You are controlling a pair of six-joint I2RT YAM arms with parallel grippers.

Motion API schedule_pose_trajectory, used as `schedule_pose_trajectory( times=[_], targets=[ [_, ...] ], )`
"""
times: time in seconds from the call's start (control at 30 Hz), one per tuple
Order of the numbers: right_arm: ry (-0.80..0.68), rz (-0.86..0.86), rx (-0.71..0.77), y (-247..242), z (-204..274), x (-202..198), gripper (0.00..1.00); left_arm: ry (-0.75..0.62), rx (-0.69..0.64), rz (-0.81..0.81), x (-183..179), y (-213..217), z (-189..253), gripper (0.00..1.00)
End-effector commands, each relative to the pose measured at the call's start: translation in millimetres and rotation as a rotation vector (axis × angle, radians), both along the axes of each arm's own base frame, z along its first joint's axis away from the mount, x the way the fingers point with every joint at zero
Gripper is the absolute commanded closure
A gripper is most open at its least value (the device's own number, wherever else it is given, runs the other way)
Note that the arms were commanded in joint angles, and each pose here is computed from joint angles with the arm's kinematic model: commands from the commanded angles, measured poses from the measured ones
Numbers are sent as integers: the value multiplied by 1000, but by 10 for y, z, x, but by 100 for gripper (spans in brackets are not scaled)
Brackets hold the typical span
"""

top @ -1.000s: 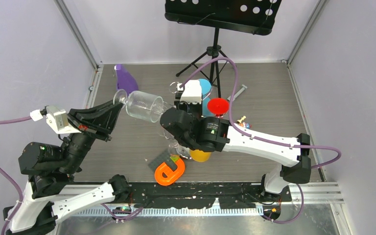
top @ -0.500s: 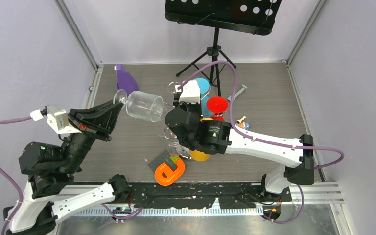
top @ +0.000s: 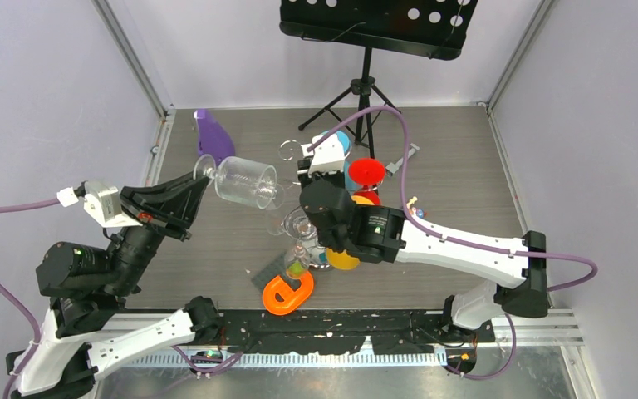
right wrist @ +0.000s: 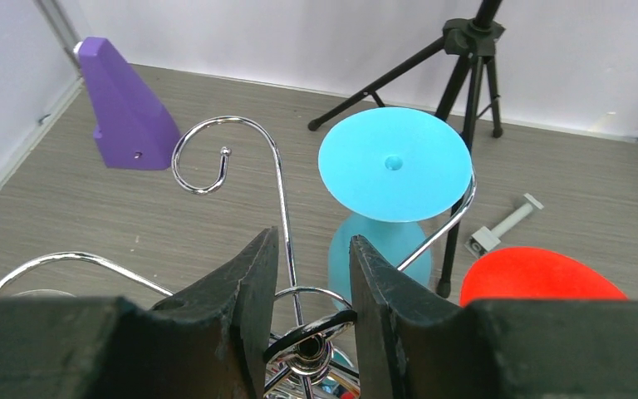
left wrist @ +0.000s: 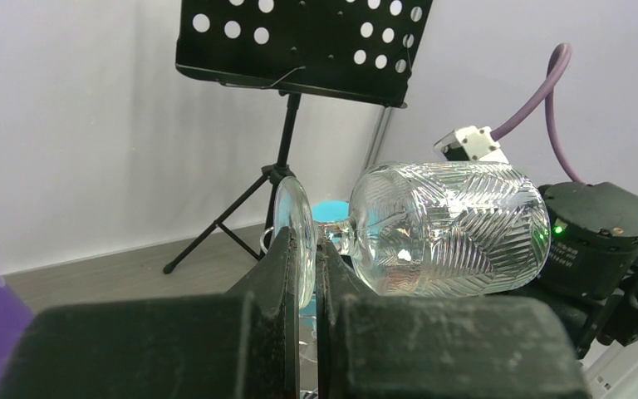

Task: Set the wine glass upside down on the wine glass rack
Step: Turn the wine glass upside down at the wine rack.

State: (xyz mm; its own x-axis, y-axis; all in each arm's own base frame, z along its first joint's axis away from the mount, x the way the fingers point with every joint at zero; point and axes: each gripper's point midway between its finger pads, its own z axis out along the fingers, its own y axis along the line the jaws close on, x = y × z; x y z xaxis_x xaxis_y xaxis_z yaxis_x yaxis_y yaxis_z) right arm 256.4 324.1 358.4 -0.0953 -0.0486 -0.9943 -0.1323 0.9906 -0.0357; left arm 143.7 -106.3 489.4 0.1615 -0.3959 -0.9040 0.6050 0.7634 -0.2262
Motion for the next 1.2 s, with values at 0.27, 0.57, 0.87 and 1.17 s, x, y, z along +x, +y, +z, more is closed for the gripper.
schedule_pose_trajectory(
  times=[0.27, 0.57, 0.87, 1.17],
  targets=[
    [75, 287, -119, 119, -389, -66, 95, -51, -92, 56, 34, 121, 175, 100],
    [83, 424, -187, 204, -402, -85, 94, -35, -75, 95, 82, 163, 59, 100],
    [90, 530, -241, 197, -446, -117, 94, -41, -38, 114, 83, 206, -29, 100],
    [100, 663, -262, 222, -470, -149, 95, -117, 70, 111, 61, 163, -64, 100]
  ],
)
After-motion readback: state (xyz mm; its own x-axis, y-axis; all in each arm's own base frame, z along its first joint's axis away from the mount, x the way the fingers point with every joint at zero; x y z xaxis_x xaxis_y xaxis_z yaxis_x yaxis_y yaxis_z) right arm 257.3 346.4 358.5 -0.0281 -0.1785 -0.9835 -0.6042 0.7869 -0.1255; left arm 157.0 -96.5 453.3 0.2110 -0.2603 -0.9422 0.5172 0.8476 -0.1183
